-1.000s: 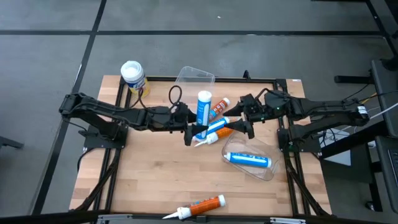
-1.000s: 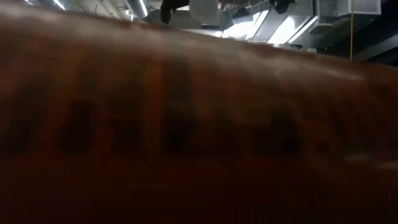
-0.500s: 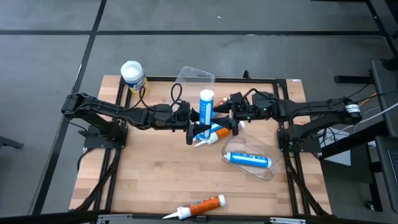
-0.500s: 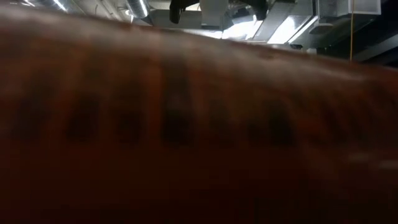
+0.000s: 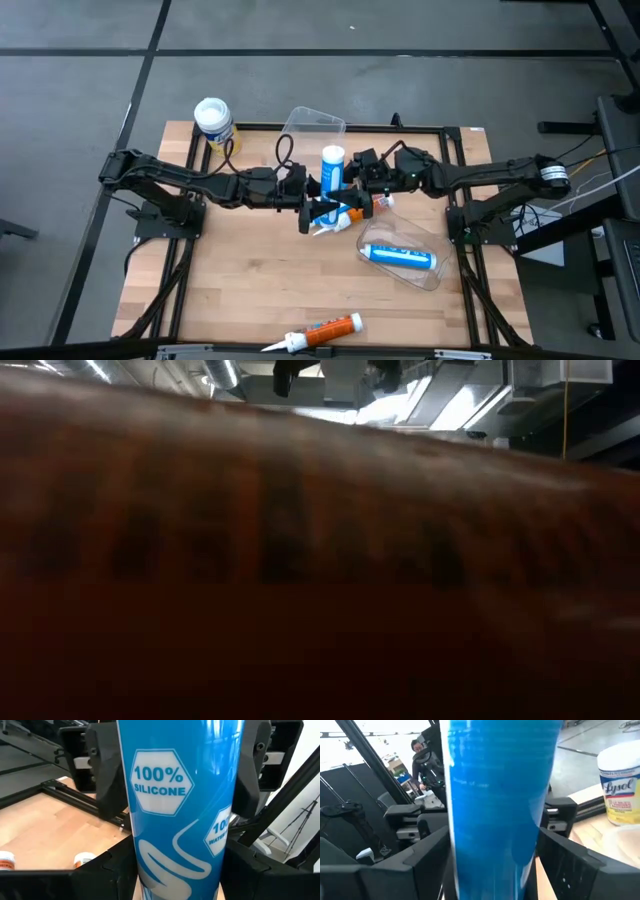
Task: Pick & place silicon tubes, Sealant and Lysol wipes
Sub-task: Put the left blue sealant into the transparent bin
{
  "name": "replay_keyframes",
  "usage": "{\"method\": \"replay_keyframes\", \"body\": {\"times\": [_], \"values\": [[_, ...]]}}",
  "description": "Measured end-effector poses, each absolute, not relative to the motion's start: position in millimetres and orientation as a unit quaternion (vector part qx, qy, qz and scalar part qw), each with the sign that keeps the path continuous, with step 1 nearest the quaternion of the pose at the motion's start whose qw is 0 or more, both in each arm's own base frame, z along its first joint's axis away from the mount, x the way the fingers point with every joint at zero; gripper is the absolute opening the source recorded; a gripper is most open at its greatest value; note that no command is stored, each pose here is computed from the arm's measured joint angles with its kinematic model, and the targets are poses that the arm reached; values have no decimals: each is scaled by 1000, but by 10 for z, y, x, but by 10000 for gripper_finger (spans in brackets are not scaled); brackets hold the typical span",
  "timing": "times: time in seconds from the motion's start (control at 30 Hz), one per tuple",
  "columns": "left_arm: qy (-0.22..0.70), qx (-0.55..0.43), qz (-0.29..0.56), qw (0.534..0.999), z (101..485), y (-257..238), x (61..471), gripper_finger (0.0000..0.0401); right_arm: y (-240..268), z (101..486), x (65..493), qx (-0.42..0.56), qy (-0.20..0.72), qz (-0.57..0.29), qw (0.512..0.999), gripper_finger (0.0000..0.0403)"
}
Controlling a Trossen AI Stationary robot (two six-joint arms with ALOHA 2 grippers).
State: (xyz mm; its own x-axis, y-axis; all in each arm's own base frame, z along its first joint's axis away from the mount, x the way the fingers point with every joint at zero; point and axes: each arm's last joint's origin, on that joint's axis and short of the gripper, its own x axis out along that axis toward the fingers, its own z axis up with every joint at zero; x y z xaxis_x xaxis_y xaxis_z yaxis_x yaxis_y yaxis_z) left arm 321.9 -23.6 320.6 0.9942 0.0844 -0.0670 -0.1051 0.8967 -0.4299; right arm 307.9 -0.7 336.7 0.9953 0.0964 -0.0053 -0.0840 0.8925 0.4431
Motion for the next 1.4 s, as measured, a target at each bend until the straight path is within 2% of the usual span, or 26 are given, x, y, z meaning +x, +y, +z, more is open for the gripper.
{"method": "replay_keyframes", "body": {"times": [0.7,0.8,0.97,1.17,1.4], "values": [[27,-229,49,972,3198,-236,3219,210,-7,3383,3104,218,-6,50,975,287],[29,-235,42,971,3198,-241,3219,210,-8,3383,3104,218,-6,50,975,272],[30,-240,35,970,3197,-245,3219,210,-6,3380,3103,222,-3,50,974,217],[25,-252,33,967,3211,-246,3219,268,1,3344,3106,217,16,59,974,216],[29,-250,35,967,3203,-243,3218,277,3,3289,3104,222,44,53,973,216]]}}
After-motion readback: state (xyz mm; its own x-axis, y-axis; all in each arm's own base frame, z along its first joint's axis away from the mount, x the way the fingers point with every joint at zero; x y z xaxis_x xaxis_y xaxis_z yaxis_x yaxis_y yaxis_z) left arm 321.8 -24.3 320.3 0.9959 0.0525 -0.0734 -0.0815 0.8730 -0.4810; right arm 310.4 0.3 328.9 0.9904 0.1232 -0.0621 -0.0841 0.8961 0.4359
